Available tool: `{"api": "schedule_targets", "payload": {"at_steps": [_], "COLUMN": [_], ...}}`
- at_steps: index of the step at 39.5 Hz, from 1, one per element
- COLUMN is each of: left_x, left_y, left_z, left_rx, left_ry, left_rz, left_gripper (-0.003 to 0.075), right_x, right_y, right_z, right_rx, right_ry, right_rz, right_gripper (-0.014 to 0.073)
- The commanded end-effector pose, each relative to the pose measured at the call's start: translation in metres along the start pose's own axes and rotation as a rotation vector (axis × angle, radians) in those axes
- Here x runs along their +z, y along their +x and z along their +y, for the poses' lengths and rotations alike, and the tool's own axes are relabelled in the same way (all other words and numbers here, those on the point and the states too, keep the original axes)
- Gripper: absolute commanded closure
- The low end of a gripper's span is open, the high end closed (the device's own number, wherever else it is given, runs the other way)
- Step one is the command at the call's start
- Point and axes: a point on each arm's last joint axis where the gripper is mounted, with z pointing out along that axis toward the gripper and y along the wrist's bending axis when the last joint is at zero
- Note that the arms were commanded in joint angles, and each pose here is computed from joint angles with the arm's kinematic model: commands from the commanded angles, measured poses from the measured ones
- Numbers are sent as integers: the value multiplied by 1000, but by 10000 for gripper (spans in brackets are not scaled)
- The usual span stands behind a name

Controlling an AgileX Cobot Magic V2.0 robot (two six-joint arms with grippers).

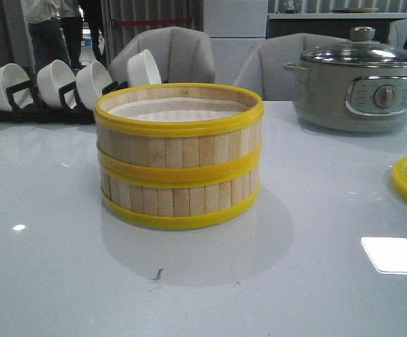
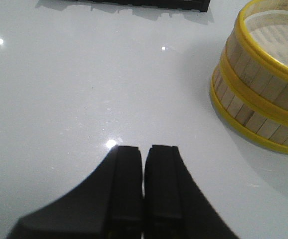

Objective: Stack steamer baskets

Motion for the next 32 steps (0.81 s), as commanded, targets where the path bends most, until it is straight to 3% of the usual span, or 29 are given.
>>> {"api": "schedule_targets", "payload": {"at_steps": [1,4,14,23,32], "left_x": [-5,-5,-5,-5,-5], "left_y": [-17,-17,-17,-17,-17], "left_z": [-2,-2,-2,-2,-2], "left_rx": [-15,-15,-15,-15,-15], "left_ry": [12,12,12,12,12], "left_rz": [-116,-116,-116,-116,-116], "left_gripper": [634,634,634,634,634], "right_x": [-8,-8,3,54,110], "right_y": [-11,-10,-15,-41,-68], "right_z": [1,1,-1,-11,-41], "right_rx": [-6,-8,-26,-13,57], "right_ry": [-1,0,14,66,139], "right_rz": [-56,-47,-50,60,147], "right_gripper": [293,217,223,223,223]}}
